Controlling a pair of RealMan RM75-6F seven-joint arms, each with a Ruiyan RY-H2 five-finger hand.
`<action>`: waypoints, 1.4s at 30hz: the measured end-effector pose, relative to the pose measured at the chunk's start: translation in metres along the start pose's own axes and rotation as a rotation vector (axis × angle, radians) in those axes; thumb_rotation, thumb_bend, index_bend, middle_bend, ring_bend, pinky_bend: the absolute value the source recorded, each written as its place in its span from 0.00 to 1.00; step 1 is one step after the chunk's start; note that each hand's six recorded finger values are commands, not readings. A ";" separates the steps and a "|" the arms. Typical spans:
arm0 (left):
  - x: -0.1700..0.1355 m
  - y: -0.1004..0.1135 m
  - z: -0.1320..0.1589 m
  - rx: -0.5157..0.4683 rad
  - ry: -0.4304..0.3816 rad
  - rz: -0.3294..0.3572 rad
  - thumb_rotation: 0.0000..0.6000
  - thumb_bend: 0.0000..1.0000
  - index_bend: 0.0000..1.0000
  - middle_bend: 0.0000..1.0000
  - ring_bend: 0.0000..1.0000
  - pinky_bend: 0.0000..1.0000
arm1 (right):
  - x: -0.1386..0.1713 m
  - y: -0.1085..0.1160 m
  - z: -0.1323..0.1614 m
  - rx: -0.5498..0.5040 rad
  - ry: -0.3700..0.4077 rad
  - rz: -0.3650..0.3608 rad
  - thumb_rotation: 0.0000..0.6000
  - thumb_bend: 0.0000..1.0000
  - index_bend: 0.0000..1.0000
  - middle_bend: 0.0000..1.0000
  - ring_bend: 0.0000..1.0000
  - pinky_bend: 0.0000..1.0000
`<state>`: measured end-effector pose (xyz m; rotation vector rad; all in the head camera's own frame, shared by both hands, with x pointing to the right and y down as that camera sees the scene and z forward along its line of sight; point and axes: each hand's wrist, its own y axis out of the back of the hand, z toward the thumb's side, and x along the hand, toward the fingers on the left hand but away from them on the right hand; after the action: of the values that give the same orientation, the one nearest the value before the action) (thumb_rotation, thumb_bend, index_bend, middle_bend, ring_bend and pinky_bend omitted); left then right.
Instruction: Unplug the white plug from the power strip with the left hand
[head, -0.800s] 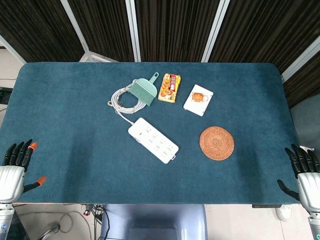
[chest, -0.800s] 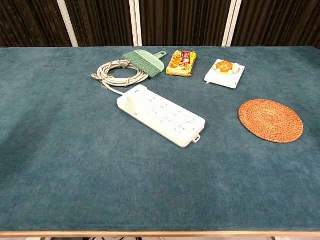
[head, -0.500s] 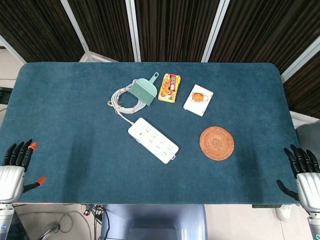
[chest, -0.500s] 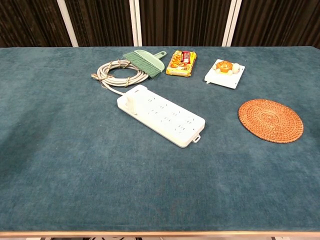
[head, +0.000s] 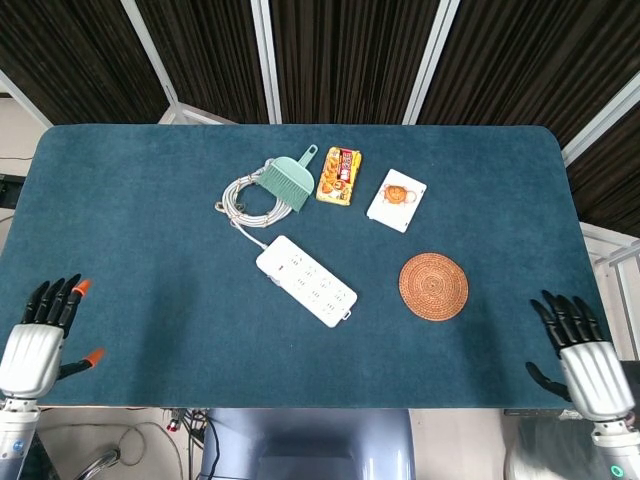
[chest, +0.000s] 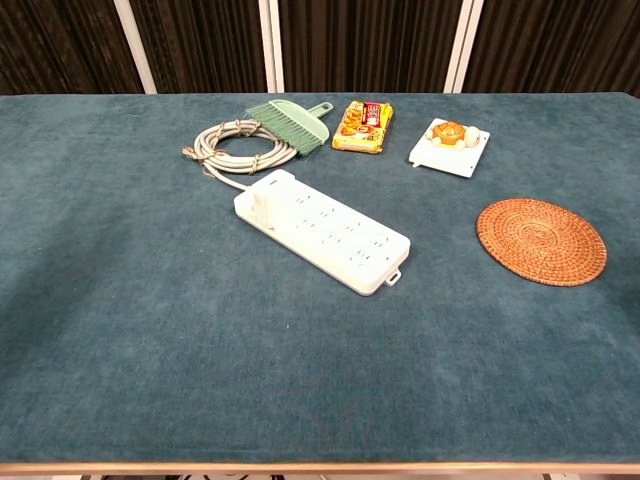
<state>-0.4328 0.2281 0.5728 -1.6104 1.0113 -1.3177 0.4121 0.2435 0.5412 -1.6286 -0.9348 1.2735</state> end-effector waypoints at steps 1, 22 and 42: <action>0.003 0.001 0.004 -0.001 -0.011 0.001 1.00 0.00 0.00 0.01 0.00 0.00 | -0.003 -0.001 0.007 0.010 0.029 0.001 1.00 0.30 0.00 0.00 0.00 0.00; 0.106 0.001 0.144 -0.009 -0.286 -0.096 1.00 0.00 0.02 0.01 0.00 0.00 | -0.077 -0.083 0.167 0.159 0.432 0.177 1.00 0.73 0.00 0.00 0.00 0.03; 0.156 -0.038 0.223 0.060 -0.403 -0.185 1.00 0.00 0.04 0.02 0.00 0.00 | -0.143 -0.143 0.214 0.118 0.412 0.278 1.00 0.78 0.00 0.00 0.00 0.05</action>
<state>-0.1879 0.1176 0.6319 -1.8604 0.5851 -1.0664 0.1662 0.2012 0.6971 -1.8762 -0.3859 1.0851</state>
